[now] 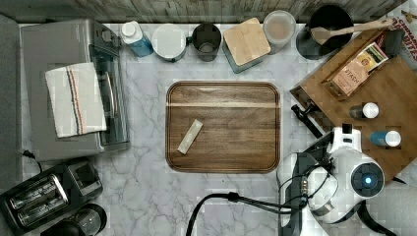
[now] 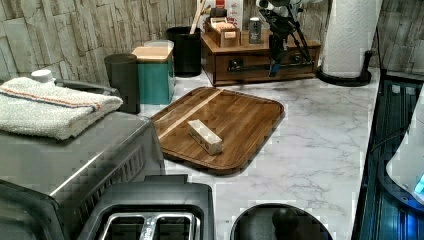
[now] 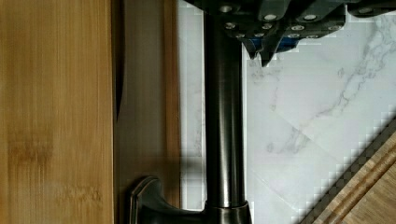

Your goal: Close the drawer.

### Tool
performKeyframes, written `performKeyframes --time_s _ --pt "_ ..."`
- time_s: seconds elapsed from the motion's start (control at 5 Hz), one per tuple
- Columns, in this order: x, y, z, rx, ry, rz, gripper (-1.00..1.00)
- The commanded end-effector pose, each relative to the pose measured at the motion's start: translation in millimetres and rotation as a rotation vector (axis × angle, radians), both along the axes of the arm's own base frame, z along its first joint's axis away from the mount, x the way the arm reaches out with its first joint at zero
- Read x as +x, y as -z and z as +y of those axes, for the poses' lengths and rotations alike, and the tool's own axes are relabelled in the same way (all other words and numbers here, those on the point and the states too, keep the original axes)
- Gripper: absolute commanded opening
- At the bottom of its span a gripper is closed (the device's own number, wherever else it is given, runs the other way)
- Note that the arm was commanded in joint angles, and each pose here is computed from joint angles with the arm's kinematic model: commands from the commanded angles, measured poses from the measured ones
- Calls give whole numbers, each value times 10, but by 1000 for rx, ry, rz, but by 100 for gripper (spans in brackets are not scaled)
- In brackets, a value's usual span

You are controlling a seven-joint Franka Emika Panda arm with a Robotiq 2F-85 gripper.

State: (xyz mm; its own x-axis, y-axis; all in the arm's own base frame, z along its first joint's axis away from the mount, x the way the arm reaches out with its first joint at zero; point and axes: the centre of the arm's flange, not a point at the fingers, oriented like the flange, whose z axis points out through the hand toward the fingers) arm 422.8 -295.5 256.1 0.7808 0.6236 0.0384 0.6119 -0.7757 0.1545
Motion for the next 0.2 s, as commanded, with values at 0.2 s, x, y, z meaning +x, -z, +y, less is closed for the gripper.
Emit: performKeyframes --time_s 0.2 --pt "609 -936 -315 -184 -81 -243 -100"
